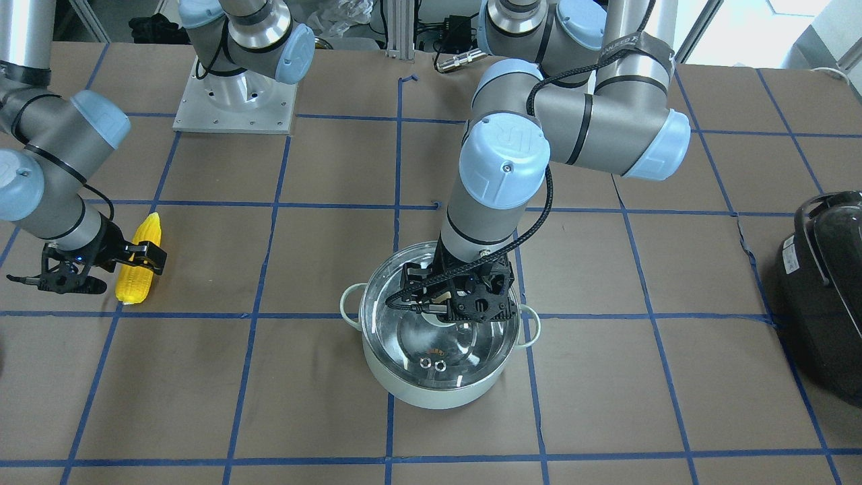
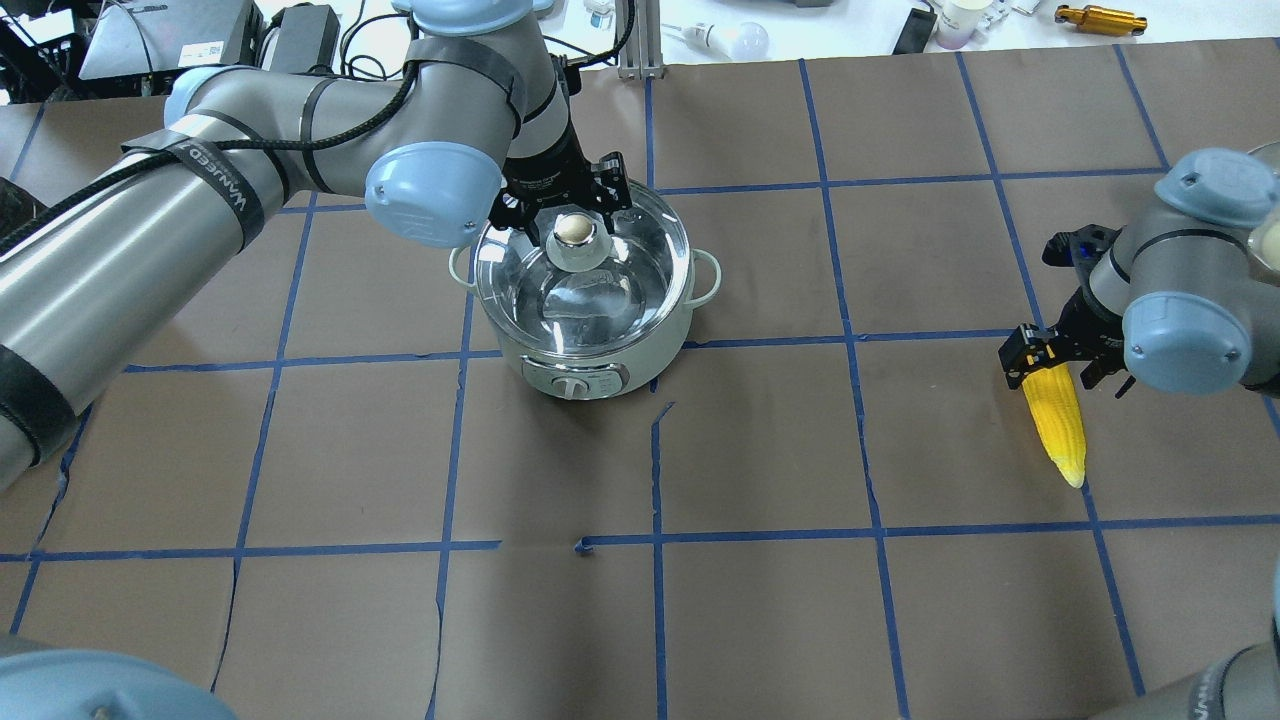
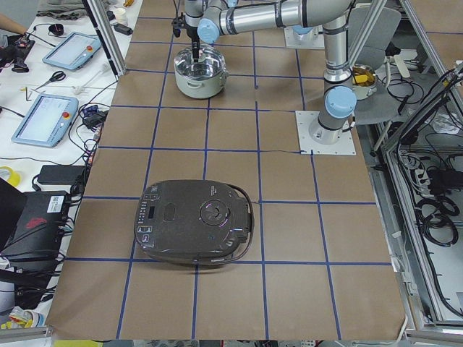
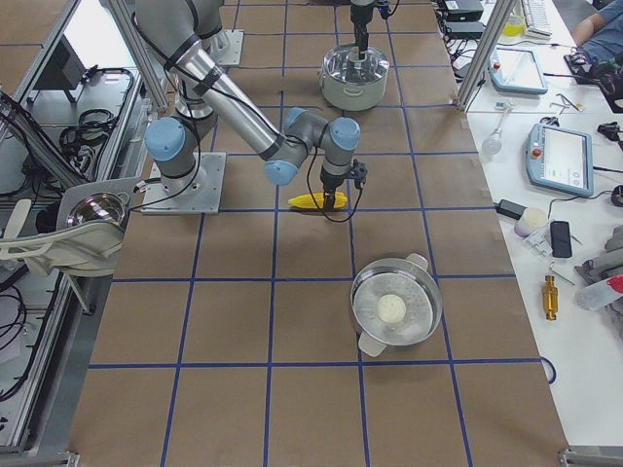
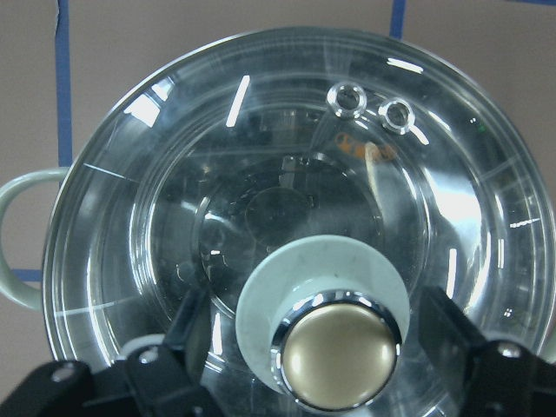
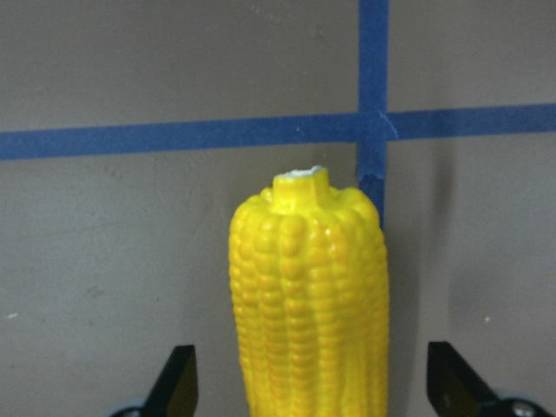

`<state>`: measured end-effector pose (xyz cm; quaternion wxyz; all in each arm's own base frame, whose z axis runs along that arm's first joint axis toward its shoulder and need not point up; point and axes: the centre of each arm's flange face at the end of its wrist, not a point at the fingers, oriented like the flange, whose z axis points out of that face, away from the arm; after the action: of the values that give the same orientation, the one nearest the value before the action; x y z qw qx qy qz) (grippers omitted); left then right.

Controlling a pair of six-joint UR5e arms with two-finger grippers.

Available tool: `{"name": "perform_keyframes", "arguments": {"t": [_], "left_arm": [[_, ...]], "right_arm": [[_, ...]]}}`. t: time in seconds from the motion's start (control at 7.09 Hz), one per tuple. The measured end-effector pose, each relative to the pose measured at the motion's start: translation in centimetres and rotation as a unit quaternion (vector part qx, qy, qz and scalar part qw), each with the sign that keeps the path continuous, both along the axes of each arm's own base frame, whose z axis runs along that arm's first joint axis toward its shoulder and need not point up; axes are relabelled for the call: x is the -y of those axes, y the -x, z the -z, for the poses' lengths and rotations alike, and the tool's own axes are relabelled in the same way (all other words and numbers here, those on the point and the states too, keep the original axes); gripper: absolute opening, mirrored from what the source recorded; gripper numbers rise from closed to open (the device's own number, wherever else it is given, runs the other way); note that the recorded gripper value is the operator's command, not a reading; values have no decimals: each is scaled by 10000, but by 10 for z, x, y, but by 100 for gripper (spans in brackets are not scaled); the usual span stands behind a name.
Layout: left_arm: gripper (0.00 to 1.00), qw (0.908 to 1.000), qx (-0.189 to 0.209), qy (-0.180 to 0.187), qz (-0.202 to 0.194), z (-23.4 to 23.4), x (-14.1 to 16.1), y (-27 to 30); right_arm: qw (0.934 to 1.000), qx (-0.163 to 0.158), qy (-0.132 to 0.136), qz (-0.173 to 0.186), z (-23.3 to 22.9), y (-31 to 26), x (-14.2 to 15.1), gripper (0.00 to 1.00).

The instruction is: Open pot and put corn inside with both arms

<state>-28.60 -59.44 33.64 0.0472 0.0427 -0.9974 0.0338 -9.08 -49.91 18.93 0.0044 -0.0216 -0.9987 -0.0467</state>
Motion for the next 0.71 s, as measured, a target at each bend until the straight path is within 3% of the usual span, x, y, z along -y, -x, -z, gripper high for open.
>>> {"name": "perform_keyframes", "arguments": {"t": [0.14, 0.28, 0.56, 0.71], "left_arm": [[86, 10000, -3, -13, -7, 1, -1, 4], [86, 10000, 2, -12, -3, 0, -4, 8], [60, 10000, 26, -24, 27, -1, -9, 12], [33, 10000, 33, -33, 35, 0, -10, 13]], "right_arm": [[10000, -30, 94, 5, -1, 1, 3, 6], [9999, -45, 139, 12, -1, 2, 4, 0], [9998, -59, 177, 50, -3, 3, 7, 0], [9997, -89, 232, 85, -10, 4, 11, 0]]}}
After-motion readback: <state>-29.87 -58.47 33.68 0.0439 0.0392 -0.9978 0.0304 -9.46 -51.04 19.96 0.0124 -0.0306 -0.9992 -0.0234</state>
